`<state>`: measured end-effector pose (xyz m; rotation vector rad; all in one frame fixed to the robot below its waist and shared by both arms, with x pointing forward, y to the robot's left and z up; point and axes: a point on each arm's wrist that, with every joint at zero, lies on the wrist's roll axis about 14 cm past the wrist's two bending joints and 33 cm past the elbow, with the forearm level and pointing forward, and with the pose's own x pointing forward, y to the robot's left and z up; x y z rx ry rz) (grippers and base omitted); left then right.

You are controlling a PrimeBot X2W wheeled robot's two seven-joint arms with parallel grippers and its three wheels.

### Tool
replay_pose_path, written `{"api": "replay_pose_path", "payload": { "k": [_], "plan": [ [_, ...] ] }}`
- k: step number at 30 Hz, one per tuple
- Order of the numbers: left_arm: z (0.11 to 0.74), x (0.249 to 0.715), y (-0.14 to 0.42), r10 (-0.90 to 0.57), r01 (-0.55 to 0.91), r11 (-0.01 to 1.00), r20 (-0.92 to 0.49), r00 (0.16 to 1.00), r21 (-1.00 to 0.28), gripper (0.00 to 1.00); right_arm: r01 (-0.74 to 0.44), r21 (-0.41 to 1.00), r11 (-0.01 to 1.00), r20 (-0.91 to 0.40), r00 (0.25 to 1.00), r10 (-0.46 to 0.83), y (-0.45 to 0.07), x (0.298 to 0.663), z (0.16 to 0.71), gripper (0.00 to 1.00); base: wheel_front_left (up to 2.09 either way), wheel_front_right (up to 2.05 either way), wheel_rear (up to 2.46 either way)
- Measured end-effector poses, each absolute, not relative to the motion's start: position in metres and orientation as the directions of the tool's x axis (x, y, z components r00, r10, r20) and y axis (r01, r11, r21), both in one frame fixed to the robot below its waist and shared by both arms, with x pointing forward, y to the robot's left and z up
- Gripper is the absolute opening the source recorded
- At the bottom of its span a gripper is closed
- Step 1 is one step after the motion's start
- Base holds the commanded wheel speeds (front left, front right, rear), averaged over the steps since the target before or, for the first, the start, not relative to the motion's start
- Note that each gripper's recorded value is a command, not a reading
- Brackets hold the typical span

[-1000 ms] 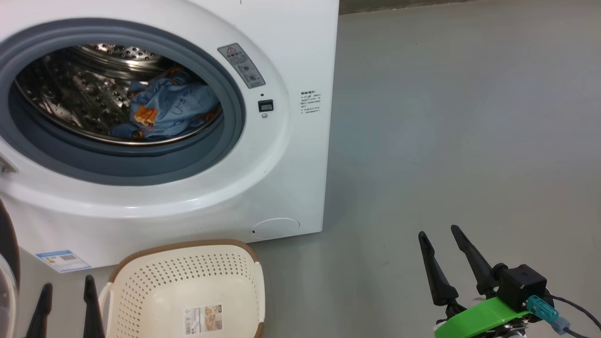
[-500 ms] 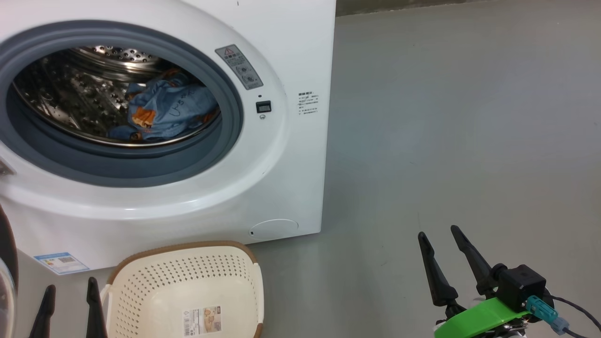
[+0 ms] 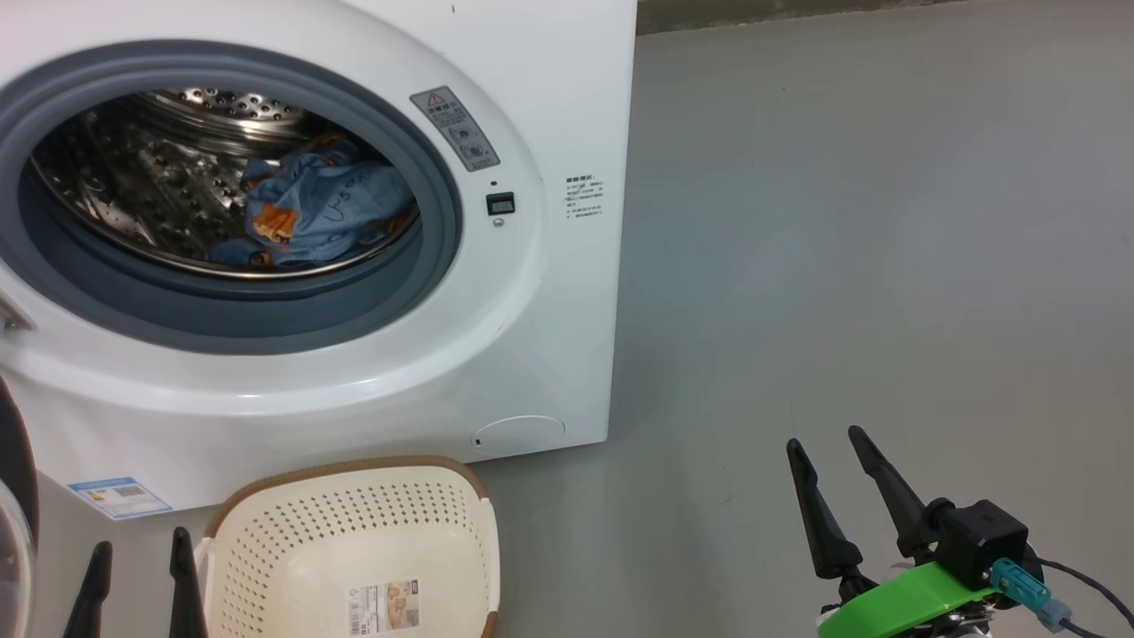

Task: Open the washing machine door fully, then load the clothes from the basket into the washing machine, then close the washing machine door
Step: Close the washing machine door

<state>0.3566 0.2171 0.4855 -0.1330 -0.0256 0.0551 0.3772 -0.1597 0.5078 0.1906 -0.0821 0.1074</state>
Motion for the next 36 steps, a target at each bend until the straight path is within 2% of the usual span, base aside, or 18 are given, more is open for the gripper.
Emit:
{"api": "replay_pose_path", "payload": {
  "k": [20, 27, 36],
  "plan": [
    [0.4811, 0.3540, 0.2180, 0.059, -0.057, 0.990, 0.007, 0.998, -0.132, 1.00, -0.110, 0.187, 0.976, 0.072, 0.993, 0.098, -0.1599, 0.3728, 0.5013, 1.00, -0.08, 0.08, 0.00],
    [0.4796, 0.3550, 0.2181, 0.059, -0.058, 0.990, 0.003, 0.998, -0.131, 1.00, -0.108, 0.188, 0.976, 0.068, 0.993, 0.097, -0.1602, 0.3736, 0.4998, 1.00, -1.09, 1.09, 0.00],
    [0.4792, 0.3555, 0.2202, 0.065, -0.065, 0.989, 0.001, 0.998, -0.130, 1.00, -0.106, 0.188, 0.976, 0.065, 0.993, 0.096, -0.1604, 0.3740, 0.4988, 1.00, -1.89, 1.88, 0.00]
  ]
}}
